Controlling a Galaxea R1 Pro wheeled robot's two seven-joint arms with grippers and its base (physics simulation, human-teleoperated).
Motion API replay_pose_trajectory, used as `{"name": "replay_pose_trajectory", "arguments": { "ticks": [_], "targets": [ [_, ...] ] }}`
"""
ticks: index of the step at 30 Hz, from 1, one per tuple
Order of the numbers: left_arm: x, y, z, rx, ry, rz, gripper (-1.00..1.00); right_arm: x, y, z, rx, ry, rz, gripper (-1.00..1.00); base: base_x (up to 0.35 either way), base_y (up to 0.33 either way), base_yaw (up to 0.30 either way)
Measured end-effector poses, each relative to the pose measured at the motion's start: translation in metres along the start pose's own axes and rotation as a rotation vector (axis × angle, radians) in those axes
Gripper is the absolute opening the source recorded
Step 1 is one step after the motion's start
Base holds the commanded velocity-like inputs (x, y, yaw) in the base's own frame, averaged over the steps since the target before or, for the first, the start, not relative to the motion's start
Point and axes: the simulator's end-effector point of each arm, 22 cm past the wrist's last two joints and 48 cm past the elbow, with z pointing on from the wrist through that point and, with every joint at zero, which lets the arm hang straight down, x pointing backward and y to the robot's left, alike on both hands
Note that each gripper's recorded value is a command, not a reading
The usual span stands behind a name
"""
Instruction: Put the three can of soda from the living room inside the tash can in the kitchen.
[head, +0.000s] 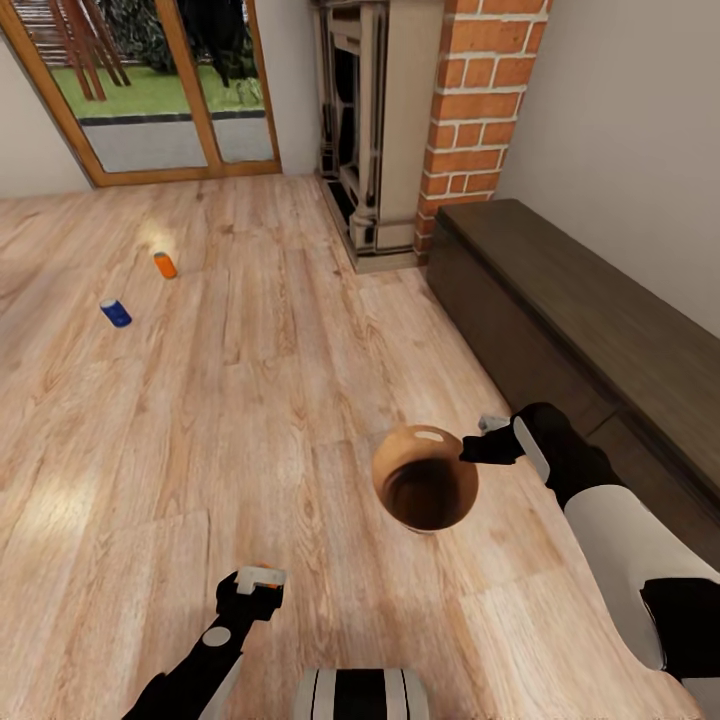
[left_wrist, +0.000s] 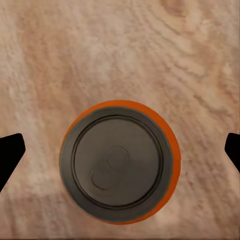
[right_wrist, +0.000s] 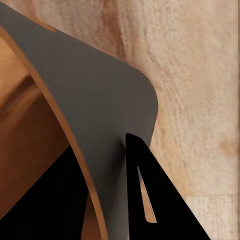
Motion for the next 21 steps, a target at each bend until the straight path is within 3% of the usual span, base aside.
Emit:
{"name": "replay_pose_trajectory", "arguments": {
  "ticks": [21],
  "targets": [
    [0.013,-0.002,0.006,0.004,0.025,-0.005,1.00,0.010,-0.004,0.018,-0.001,0.030,0.007,-1.00,0.000,0.000,0.000]
  ]
}}
